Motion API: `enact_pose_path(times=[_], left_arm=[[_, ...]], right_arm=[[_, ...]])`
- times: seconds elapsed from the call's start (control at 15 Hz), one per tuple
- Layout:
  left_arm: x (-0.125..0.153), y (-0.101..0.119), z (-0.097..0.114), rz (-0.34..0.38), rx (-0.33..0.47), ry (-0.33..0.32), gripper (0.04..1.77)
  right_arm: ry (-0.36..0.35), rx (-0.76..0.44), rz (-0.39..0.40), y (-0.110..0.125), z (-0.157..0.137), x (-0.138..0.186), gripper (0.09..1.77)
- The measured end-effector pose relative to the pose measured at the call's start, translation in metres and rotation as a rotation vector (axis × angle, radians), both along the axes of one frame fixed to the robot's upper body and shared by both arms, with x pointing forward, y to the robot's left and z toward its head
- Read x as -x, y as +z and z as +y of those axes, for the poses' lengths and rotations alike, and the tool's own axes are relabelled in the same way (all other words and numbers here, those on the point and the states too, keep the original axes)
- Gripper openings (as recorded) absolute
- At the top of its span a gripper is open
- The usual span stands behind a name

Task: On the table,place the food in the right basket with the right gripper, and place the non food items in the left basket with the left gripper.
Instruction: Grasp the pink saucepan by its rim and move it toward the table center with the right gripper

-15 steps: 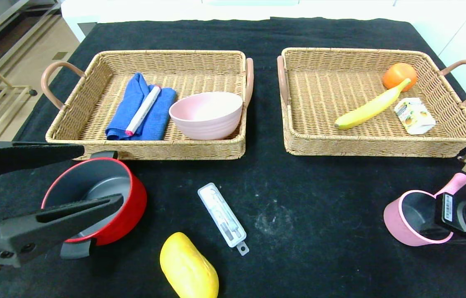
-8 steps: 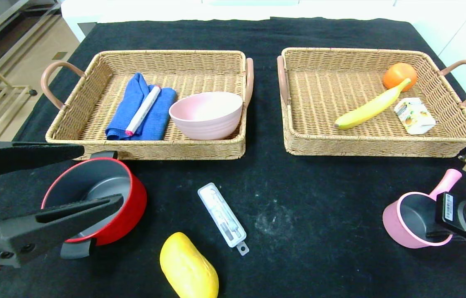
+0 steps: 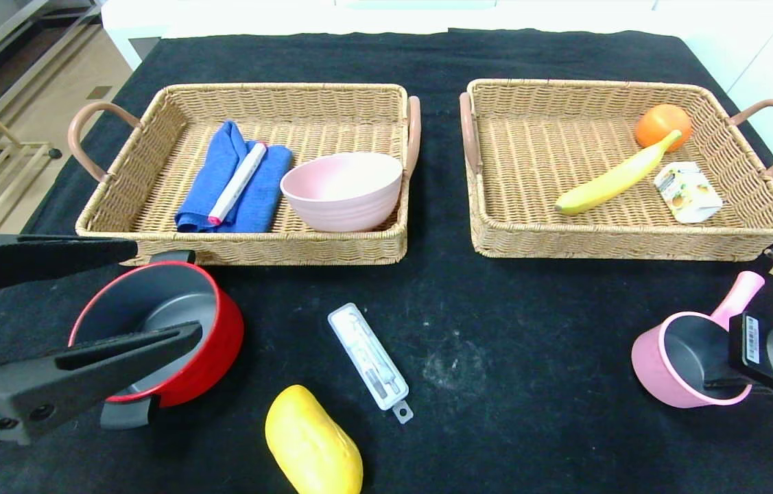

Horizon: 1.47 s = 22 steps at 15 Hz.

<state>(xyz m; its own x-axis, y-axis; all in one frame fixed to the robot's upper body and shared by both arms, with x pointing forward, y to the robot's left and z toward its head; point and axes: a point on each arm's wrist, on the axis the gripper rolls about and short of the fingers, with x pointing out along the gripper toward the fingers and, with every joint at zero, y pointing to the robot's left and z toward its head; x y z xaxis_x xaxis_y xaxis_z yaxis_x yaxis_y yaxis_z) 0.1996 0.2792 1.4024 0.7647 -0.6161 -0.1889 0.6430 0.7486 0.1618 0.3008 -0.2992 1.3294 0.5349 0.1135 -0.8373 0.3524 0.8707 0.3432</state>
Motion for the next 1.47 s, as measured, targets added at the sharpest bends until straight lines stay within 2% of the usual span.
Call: enact_pose_path(times=[0.2,0.47,1.13,1.47], left_arm=[[0.000,0.000,0.000,-0.001,0.000,0.000,1.72],[0.001,0.000,0.000,-0.001,0.000,0.000,1.72],[0.001,-0.001,-0.002,0.005,-0.002,-0.018,1.72],[0.001,-0.003,-0.003,0.012,-0.004,-0.028,1.72]], right_arm=[[0.047,-0.005,-0.038,0.008,0.009,0.001,0.18],[0.144,-0.020,-0.091,0.021,0.030,0.002,0.18],[0.569,0.074,-0.140,0.033,0.094,0.009,0.18],[0.724,0.127,-0.120,0.027,0.123,0.006,0.18]])
